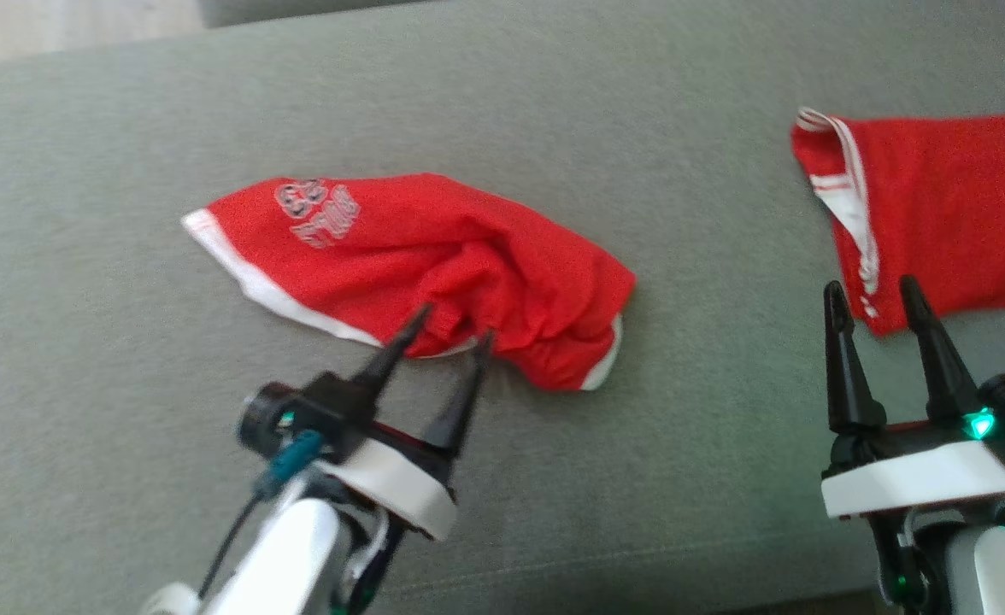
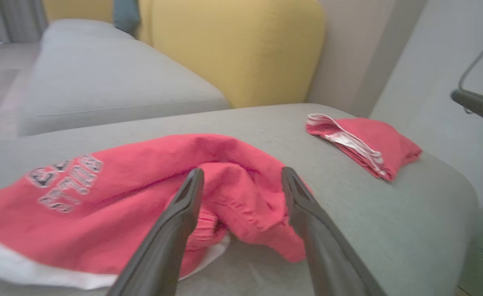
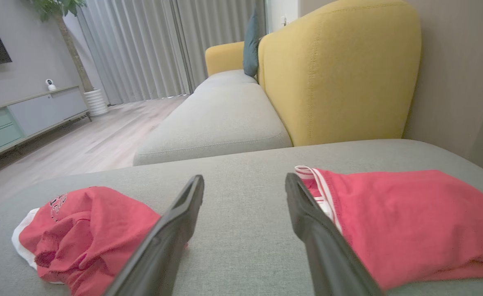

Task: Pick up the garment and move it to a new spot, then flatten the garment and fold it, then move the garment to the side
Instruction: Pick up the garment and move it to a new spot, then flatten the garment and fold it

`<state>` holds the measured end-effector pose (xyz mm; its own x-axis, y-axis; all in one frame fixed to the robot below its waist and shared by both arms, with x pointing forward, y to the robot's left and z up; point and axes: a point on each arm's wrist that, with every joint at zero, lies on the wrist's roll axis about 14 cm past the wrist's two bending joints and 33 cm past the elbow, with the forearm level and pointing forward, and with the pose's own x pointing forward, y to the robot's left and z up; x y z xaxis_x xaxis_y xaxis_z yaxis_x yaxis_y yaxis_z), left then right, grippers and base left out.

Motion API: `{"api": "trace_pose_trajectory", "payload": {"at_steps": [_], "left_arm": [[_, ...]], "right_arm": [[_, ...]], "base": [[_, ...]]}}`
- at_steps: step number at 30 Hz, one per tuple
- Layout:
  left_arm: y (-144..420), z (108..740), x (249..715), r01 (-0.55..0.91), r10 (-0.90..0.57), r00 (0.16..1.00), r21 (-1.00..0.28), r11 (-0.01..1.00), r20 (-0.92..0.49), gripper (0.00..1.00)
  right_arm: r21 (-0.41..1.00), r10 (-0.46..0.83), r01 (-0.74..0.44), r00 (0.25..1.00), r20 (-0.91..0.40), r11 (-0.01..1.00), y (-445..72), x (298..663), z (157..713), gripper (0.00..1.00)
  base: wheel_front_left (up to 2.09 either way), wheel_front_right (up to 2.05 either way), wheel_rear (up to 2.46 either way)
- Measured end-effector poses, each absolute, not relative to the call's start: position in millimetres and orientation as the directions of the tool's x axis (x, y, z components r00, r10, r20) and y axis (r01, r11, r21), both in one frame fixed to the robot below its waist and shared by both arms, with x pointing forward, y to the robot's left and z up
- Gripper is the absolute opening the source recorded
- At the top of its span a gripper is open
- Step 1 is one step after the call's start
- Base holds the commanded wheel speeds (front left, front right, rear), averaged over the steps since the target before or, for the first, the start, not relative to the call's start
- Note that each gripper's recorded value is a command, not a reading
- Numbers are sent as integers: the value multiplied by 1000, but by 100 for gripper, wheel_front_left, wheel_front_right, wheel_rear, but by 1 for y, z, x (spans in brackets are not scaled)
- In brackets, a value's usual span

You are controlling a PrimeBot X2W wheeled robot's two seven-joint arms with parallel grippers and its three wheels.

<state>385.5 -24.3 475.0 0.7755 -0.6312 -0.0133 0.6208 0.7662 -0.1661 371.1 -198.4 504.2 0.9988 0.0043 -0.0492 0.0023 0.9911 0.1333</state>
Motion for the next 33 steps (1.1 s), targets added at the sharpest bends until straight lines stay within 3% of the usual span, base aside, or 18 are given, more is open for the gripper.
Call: {"api": "trace_pose_trajectory", "payload": {"at_steps": [8,15,33], "left_arm": [[69,506,402,348,-342,937,-113,930,69,100],[146,517,389,135,-129,987,-64,989,92,100],[160,517,370,117,-115,989,-24,993,93,100]], "right_arm": [[135,87,-84,996,-17,987,-173,377,518,100],[129,126,-121,992,-28,984,-161,369,519,100],[116,107,-99,992,-61,988,-168,348,516,100]], "base": [[0,0,0],[0,0,0],[0,0,0]]}}
